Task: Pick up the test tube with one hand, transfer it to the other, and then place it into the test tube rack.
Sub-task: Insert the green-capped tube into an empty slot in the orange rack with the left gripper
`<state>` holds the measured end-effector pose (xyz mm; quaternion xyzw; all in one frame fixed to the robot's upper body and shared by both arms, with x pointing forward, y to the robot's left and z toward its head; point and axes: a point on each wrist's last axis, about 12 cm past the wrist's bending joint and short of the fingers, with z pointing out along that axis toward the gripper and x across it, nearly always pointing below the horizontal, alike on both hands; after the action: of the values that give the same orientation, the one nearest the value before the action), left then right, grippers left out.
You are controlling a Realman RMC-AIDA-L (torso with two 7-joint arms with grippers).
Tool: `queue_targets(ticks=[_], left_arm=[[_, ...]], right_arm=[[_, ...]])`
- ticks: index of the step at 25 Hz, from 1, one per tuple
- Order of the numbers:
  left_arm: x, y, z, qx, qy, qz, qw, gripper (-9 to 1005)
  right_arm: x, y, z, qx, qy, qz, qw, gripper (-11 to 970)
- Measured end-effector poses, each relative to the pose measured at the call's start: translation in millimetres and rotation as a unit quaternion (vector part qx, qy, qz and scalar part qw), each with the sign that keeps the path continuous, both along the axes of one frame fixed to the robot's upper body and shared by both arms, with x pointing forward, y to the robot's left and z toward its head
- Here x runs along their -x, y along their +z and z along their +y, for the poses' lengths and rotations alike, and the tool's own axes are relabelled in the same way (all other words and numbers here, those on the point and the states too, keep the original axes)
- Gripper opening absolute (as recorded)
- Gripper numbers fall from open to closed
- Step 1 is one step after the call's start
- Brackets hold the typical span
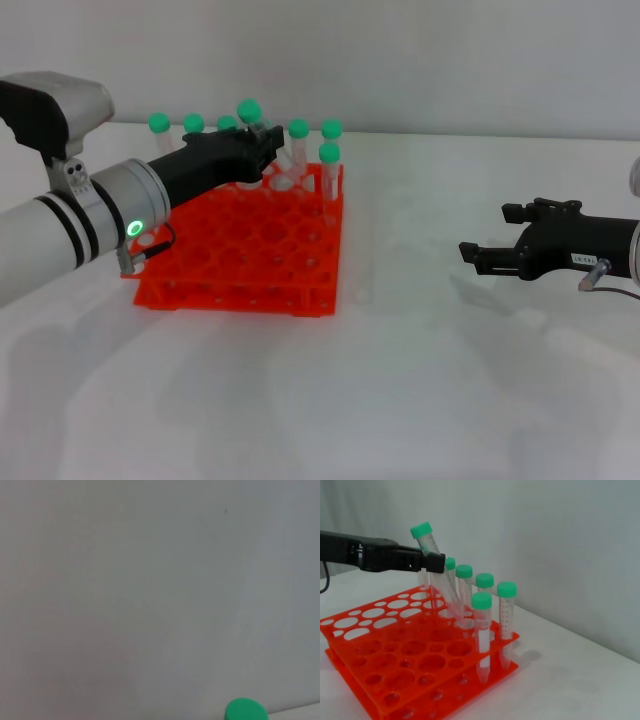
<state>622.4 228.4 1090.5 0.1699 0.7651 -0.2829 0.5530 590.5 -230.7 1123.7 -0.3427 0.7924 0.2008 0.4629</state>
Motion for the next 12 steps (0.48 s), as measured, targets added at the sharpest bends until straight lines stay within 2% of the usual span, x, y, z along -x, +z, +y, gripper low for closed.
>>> queue_targets(ticks=[12], left_arm=[[-0.1, -4.9, 0.5, -0.003, 0.008, 0.013, 1.000, 227]], right_arm=[[-2.9, 3.0, 2.0, -0.002, 0.000, -0.004, 1.000, 852]])
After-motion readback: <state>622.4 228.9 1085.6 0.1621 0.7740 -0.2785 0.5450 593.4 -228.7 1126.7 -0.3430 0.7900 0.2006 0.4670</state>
